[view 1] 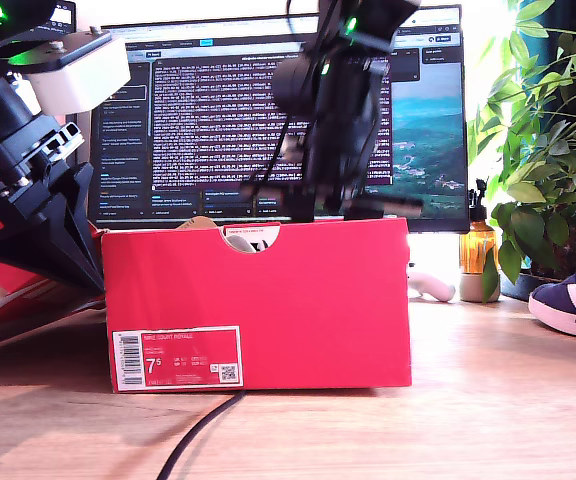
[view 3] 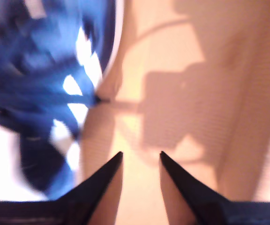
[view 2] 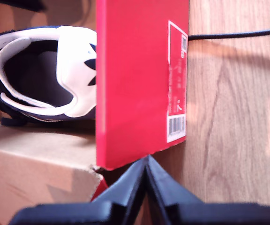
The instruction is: Pack the blue shoes by picking the first shoe and placing it inside the red shoebox, left side, then picking and rotating the second shoe and placing it in the shoebox
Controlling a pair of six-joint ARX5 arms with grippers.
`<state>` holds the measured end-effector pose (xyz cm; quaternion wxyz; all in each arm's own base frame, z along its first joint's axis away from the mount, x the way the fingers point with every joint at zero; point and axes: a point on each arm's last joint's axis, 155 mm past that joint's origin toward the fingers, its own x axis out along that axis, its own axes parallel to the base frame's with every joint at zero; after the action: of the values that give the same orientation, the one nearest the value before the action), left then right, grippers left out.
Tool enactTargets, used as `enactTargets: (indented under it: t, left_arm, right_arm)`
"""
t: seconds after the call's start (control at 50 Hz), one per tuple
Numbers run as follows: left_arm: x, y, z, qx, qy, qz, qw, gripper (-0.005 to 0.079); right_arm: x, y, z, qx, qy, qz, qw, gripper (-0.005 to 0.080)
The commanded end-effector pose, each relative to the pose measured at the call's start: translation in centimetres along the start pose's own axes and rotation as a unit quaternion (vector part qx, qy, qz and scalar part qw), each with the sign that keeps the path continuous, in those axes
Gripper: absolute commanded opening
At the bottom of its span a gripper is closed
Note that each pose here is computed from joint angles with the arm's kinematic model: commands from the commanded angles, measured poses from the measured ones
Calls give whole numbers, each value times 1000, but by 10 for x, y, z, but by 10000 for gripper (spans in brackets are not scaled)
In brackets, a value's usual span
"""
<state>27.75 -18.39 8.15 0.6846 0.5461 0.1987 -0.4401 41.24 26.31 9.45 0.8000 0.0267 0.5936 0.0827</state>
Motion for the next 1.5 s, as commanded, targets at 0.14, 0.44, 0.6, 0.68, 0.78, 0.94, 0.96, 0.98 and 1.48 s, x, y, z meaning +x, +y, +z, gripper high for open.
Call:
enactTargets:
  t: [0.14,0.44,0.6,0.68,0.78,0.94,0.96,0.98,1.48]
  left_arm:
    - [2,3,3,-1,-5,5,1000,-18]
    - [2,3,3,-1,-5,5,1000,-18]
    - [2,3,3,-1,-5,5,1000,-18]
    - [2,3,3,-1,-5,5,1000,-18]
    - [2,3,3,-1,-5,5,1000,-18]
    - [2,3,3,-1,-5,5,1000,-18]
    - [2,3,3,-1,-5,5,1000,-18]
    - [2,3,3,-1,-5,5,1000,-18]
    - [2,3,3,-1,-6,4,1000,-18]
  right_arm:
    - [-86,17,23,16,-85,63,994,267]
    - [-137,-14,15,121,-116,24,986,267]
    - [-148,-67,3,216,-126,-72,966,267]
    - [-148,-90,-15,268,-99,-111,952,266]
    - [-149,-103,-19,311,-96,-121,938,266]
    - [-161,-114,-14,359,-119,-121,918,267]
    - [-161,-117,-14,362,-119,-122,916,267]
    - [-161,-119,-14,365,-119,-122,915,267]
    - [-132,-187,-81,458,-53,-195,865,305]
